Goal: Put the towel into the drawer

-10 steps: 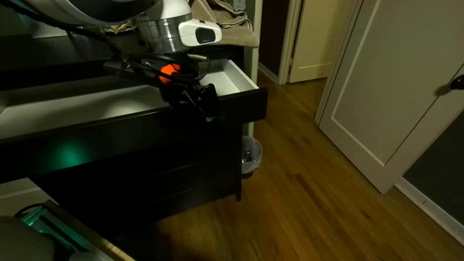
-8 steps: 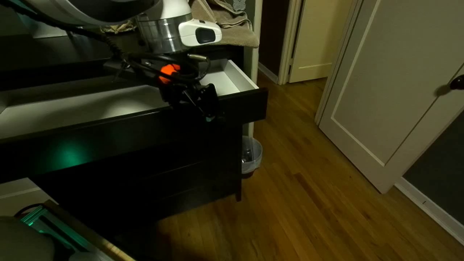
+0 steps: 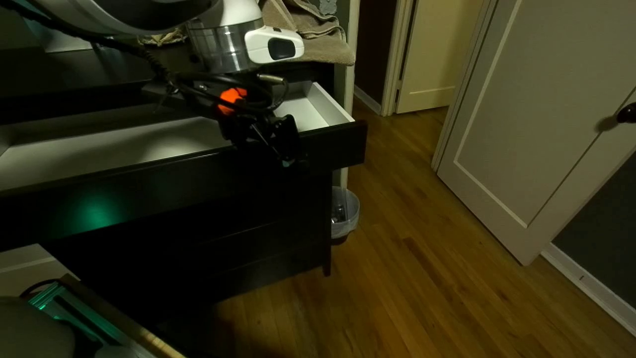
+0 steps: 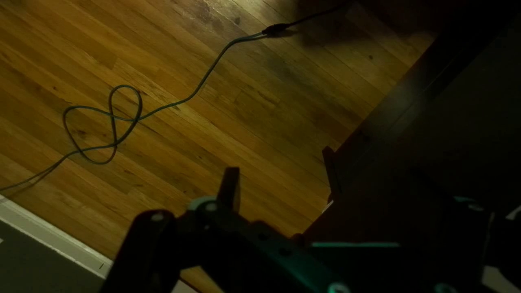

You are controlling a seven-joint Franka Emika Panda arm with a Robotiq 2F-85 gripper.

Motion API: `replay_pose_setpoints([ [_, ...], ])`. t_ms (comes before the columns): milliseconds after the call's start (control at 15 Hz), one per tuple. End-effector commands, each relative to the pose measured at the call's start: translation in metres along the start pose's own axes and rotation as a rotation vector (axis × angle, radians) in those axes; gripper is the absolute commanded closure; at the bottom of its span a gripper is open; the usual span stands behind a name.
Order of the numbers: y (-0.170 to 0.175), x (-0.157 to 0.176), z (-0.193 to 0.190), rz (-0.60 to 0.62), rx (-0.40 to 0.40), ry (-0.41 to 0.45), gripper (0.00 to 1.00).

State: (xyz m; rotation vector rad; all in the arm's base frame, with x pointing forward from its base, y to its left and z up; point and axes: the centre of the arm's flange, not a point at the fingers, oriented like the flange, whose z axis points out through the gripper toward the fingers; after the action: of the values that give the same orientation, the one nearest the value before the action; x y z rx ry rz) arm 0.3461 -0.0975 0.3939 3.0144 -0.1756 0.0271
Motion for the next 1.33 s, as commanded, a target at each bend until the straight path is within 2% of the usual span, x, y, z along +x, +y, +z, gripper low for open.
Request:
replay_pose_setpoints([
  [0, 0.000, 0.000, 0.000, 0.000, 0.000, 0.000, 0.00],
  [133, 0.000, 0.000, 0.000, 0.000, 0.000, 0.000, 0.00],
  [267, 0.006, 0.009, -0.026, 0.042, 0.011, 0.008, 0.00],
  [533, 0.020, 0.035, -0.096, 0.130, -0.016, 0.125, 0.00],
  [667, 0.009, 0.050, -0.128, 0.112, 0.022, 0.203, 0.00],
  [733, -0.003, 0.057, -0.139, 0.080, 0.036, 0.247, 0.00],
  [867, -0.048, 0.068, -0.158, -0.062, 0.069, 0.331, 0.00],
  [1067, -0.126, 0.080, -0.173, -0.228, 0.061, 0.419, 0.00],
  [1267, -0.193, 0.090, -0.188, -0.374, 0.062, 0.565, 0.00],
])
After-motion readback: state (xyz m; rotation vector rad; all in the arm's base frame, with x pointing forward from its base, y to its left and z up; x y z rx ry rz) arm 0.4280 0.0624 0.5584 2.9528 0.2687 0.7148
